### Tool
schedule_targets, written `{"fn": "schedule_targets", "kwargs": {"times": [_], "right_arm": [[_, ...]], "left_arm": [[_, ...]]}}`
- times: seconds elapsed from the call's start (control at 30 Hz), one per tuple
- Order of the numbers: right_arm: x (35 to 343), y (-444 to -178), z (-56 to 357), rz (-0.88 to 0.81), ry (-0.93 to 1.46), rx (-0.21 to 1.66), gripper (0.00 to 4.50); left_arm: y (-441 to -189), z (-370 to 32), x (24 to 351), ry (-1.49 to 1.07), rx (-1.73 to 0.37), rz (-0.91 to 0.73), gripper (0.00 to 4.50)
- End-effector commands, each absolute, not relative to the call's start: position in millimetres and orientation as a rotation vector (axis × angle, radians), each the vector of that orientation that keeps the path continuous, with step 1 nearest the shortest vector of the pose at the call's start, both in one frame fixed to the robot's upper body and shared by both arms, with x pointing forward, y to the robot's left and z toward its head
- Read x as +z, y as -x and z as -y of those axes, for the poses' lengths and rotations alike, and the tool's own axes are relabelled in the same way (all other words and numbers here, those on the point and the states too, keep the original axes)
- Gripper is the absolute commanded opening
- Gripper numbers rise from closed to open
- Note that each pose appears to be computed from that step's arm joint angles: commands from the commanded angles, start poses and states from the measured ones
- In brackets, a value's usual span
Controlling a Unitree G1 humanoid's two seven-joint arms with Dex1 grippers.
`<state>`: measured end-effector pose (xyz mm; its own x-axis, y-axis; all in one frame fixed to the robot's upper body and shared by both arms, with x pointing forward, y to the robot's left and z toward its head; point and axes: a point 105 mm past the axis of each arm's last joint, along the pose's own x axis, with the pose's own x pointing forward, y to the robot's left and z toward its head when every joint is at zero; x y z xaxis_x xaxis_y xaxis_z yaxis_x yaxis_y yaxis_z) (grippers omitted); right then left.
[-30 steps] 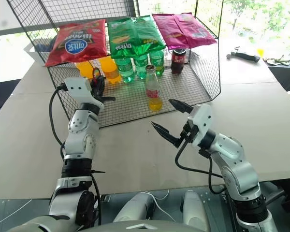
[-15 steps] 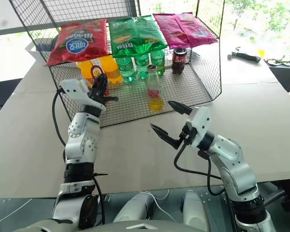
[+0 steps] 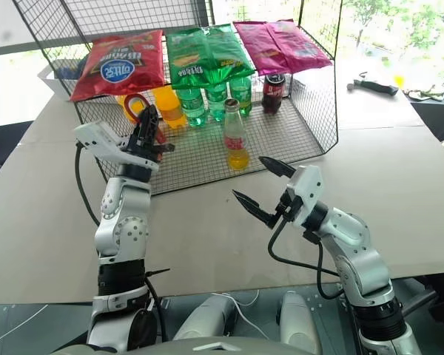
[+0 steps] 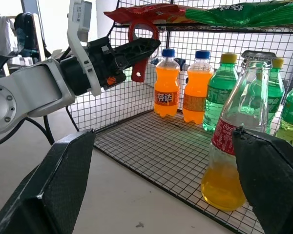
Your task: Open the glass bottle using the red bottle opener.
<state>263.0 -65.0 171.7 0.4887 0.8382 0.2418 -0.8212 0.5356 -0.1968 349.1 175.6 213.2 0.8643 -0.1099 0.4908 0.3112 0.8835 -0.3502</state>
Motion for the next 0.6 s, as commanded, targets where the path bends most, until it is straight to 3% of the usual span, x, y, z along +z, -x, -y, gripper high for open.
{"fn": "schedule_targets", "kwargs": {"times": [0.03,0.17,0.27,0.6], "right_arm": [[179,-260,65,0.366,0.066,1.012,4.50],[177,-267,68,0.328,0.060,0.967,4.50],[170,-279,77,0.207,0.051,0.862,4.50],[168,-251,66,-0.204,-0.186,1.112,4.50]], "left_arm": [[-340,-174,222,0.518,-0.285,0.505,0.01],[-335,-156,217,0.655,-0.427,0.444,0.01],[-326,-129,207,0.767,-0.613,0.344,0.01],[-287,-67,198,1.067,-1.111,0.068,0.01]]}}
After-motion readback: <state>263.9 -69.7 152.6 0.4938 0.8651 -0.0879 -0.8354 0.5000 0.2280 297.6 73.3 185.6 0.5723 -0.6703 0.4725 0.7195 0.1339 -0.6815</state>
